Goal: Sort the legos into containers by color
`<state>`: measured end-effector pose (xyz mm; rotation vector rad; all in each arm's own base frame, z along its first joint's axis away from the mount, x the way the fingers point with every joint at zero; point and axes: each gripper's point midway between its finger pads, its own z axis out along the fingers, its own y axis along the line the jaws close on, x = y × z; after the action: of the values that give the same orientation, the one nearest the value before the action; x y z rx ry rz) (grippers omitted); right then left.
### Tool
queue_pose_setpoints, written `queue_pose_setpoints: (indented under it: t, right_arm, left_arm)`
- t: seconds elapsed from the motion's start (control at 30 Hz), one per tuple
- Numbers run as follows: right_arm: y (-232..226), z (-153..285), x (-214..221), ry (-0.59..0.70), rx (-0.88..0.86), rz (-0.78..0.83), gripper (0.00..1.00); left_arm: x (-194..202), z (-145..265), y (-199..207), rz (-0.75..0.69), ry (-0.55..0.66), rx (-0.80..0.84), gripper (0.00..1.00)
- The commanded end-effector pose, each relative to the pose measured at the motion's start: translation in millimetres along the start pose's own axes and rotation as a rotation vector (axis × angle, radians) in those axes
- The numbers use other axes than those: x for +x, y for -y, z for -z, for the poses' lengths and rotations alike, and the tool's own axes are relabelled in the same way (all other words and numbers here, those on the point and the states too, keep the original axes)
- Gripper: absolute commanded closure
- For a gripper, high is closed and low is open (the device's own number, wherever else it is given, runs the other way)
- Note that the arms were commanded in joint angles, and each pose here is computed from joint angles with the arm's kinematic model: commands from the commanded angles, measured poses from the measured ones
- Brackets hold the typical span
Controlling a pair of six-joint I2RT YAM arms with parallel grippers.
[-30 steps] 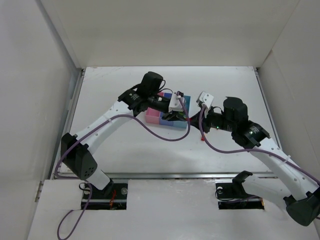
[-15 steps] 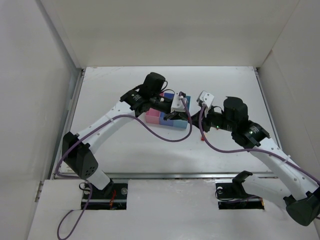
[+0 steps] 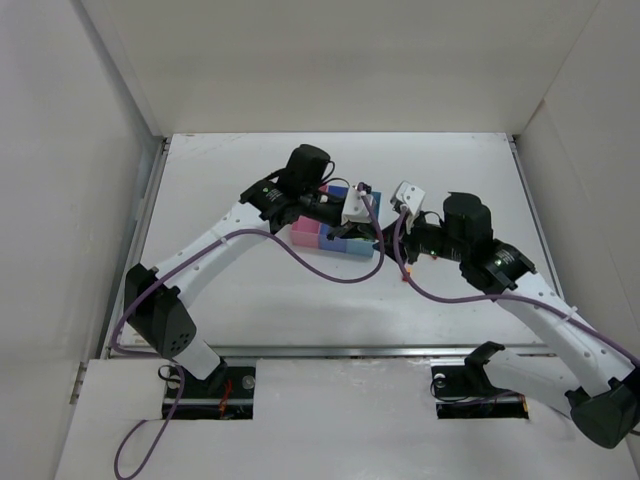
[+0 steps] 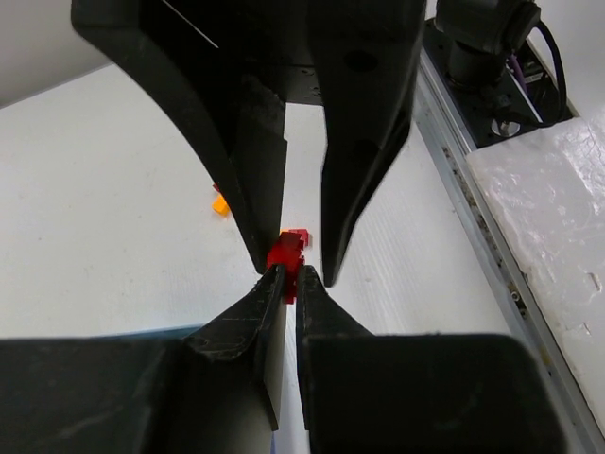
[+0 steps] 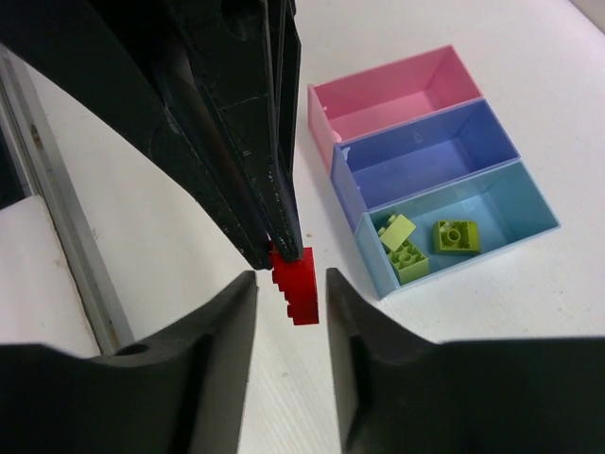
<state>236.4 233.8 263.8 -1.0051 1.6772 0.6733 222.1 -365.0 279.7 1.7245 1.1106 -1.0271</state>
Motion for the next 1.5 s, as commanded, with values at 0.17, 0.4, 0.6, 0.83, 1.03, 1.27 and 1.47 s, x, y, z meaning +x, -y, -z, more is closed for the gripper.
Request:
queue_pose_setpoints:
  t: [0.17, 0.4, 0.6, 0.83, 1.03, 1.27, 1.47]
  right_arm:
    - [1, 0, -11, 0.034, 0.011, 0.027, 0.44]
    - [8, 4, -8, 0.024, 0.065, 0.017, 0.62]
    - [5, 2, -11, 0.044, 0.044, 0.015, 0.74]
    - [4, 0, -17, 0.079, 0.040, -0.004, 0.84]
    - [13, -1, -20, 0.097, 0.096, -0.047, 1.00]
    - [28, -5, -13, 0.076, 0.180, -0.118, 1.00]
    - [61, -17, 4, 0.005, 0.324, -0.226, 1.00]
  left_arm:
    - [-6, 8, -7, -0.018, 0.013, -0.027, 1.00]
    - [-1, 10, -4, -0.009, -0.004, -0.026, 1.00]
    - [3, 11, -5, -0.008, -0.010, -0.031, 1.00]
    - [0, 12, -4, -0.006, 0.005, -0.032, 1.00]
    - [1, 11, -2, 0.003, 0.011, -0.025, 1.00]
    - [3, 12, 4, 0.010, 0.008, -0.009, 1.00]
    - [13, 15, 7, -0.011, -0.035, -0.017, 1.00]
